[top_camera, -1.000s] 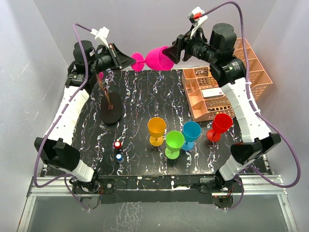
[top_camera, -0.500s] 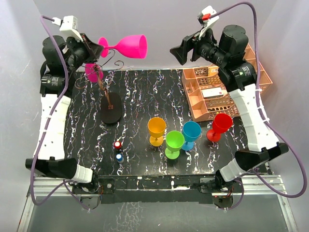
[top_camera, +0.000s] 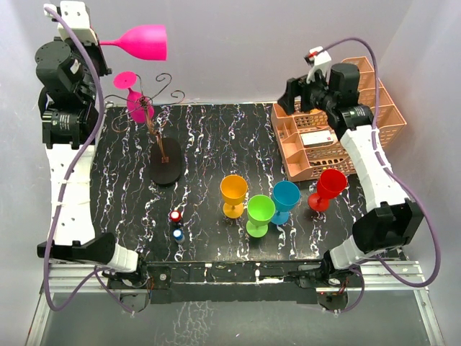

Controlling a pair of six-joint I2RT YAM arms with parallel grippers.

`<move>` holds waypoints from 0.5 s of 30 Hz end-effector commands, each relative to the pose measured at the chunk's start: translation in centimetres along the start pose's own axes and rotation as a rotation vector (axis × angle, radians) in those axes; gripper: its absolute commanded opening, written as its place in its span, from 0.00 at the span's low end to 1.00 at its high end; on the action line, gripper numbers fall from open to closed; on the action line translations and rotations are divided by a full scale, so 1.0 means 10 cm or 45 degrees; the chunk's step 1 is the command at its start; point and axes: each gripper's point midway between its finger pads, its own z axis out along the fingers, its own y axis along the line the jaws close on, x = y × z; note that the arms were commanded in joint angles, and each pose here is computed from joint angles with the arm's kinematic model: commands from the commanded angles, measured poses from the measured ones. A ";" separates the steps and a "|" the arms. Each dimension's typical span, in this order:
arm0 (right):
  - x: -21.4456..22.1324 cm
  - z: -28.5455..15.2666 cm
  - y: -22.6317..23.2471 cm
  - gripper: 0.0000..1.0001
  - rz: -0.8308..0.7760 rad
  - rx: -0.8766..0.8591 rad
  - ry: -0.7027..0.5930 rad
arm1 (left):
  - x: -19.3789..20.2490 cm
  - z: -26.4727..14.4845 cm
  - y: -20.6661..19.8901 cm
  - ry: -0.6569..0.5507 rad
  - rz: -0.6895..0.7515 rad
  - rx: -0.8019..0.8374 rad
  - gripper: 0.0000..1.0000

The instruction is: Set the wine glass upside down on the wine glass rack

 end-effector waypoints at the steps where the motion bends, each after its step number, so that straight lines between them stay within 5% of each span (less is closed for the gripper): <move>1: 0.15 -0.15 -0.25 0.82 -0.005 0.018 -0.058 | -0.27 0.05 0.41 -0.089 0.206 -0.245 0.00; 15: 0.46 -0.38 -0.38 0.82 0.050 -0.056 -0.039 | -0.13 0.78 0.46 -0.136 0.485 -0.345 0.00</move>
